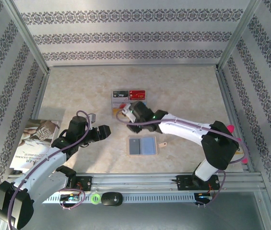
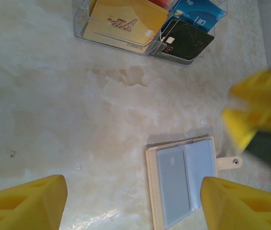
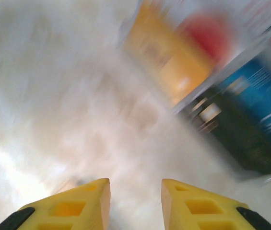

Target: Take the credit cards out of the card holder

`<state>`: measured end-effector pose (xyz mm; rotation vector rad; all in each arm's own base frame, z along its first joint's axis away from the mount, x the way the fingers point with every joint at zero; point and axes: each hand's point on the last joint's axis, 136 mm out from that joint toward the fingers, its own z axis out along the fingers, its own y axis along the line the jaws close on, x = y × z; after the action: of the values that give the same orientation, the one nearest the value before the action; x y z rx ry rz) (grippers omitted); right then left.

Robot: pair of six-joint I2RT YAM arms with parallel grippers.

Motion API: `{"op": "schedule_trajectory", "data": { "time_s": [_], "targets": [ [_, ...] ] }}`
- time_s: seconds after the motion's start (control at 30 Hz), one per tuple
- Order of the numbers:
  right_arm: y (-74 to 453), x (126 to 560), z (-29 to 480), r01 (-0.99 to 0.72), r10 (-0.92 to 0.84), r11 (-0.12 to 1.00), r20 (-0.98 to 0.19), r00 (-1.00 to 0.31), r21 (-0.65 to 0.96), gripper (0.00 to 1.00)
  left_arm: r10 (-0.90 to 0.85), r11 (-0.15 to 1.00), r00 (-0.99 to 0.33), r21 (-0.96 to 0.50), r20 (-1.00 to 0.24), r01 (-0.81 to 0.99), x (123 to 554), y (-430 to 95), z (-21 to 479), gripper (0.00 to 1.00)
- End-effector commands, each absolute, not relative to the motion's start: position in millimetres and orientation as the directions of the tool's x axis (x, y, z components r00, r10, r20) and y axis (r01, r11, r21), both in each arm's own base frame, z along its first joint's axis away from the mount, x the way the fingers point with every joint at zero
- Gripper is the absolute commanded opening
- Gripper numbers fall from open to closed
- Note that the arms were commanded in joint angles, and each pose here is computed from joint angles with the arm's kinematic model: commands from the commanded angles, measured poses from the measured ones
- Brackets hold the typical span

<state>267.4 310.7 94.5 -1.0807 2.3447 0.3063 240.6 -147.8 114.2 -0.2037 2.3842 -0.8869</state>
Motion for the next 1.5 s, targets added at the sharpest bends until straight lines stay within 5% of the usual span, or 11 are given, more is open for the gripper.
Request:
{"op": "schedule_trajectory", "data": {
  "time_s": [0.0,0.5,0.8,0.9,1.23,1.47],
  "targets": [
    [305,216,66,-0.716,-0.618,0.692,-0.433,-0.656,0.097,0.35,-0.35,0.771,-0.818,-0.636,-0.456,0.024,239,-141,105,0.74],
    [306,175,14,-0.767,-0.738,0.641,-0.262,-0.622,0.017,0.4,-0.35,0.758,-0.835,-0.652,-0.425,0.014,234,-144,96,0.73],
    [305,173,9,-0.767,-0.728,0.64,-0.287,-0.622,0.04,0.11,-0.34,0.731,-0.845,-0.682,-0.413,0.039,231,-153,99,0.7],
    [314,175,21,-0.775,-0.708,0.628,-0.358,-0.608,0.074,0.0,-0.312,0.723,-0.853,-0.687,-0.418,0.072,229,-164,101,0.66],
    [327,187,55,-0.727,-0.506,0.632,-0.567,-0.65,0.269,0.0,-0.161,0.738,-0.875,-0.644,-0.456,0.2,220,-224,91,0.37],
    [327,188,65,-0.695,-0.417,0.641,-0.613,-0.671,0.325,0.0,-0.099,0.743,-0.887,-0.627,-0.451,0.236,217,-253,77,0.23]
  ]
}}
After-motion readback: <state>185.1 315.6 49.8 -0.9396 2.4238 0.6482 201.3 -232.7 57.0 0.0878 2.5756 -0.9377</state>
